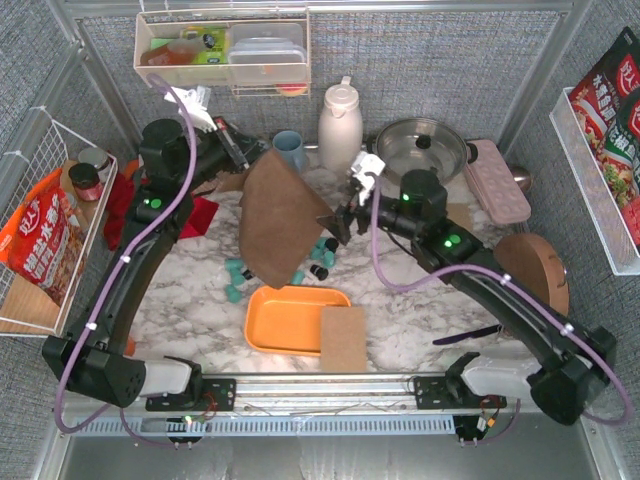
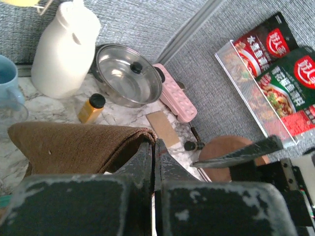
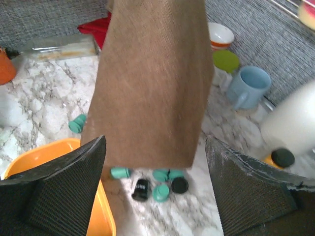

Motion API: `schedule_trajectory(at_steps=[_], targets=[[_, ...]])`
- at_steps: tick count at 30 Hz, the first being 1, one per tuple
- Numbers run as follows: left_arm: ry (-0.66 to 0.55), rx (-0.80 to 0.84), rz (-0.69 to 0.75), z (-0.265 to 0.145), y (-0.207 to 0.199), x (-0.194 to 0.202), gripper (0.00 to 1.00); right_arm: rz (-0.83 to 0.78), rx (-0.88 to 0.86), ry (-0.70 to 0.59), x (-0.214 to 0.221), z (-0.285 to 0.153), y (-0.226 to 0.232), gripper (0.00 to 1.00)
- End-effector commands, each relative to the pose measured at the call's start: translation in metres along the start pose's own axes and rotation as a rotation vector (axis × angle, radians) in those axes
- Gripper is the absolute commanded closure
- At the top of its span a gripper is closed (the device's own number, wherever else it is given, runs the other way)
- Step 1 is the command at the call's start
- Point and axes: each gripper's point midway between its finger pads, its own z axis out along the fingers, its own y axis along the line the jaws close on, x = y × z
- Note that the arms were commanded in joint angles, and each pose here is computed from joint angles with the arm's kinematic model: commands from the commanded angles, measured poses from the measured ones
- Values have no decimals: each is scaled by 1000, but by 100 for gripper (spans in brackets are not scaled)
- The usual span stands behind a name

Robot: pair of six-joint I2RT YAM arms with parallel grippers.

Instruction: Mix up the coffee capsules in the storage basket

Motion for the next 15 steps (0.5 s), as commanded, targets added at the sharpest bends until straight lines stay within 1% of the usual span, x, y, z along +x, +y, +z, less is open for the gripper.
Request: schedule_trajectory(at_steps=[1,4,6,8,10,11,12,13,15], targets=[[13,99,75,0,-24,1,100,-73,-69,-92,-28,34,6,16],[23,143,107,-2,-34,4,100,-61,-77,-88,-28,62,1,22],[26,152,119,-4,-37,5,100,-53,-85,-95,-35,75,0,28],[29,156,127,-6,-39,7,100,-47,-107,-89,-35,84,5,33],[31,160,136,-7,-39,8,100,-47,-145,-87,-34,89,15,39],[32,162,140,-8,-39,9,100,-50,-155,-85,-34,91,19,45],[32,167,143,-9,-40,10,100,-54,-160,-79,-32,92,23,54],[34,166,143,-9,-39,11,100,-57,-161,-70,-31,93,25,67],[36,162,150,-11,-38,14,100,-56,-147,-52,-28,92,25,100]])
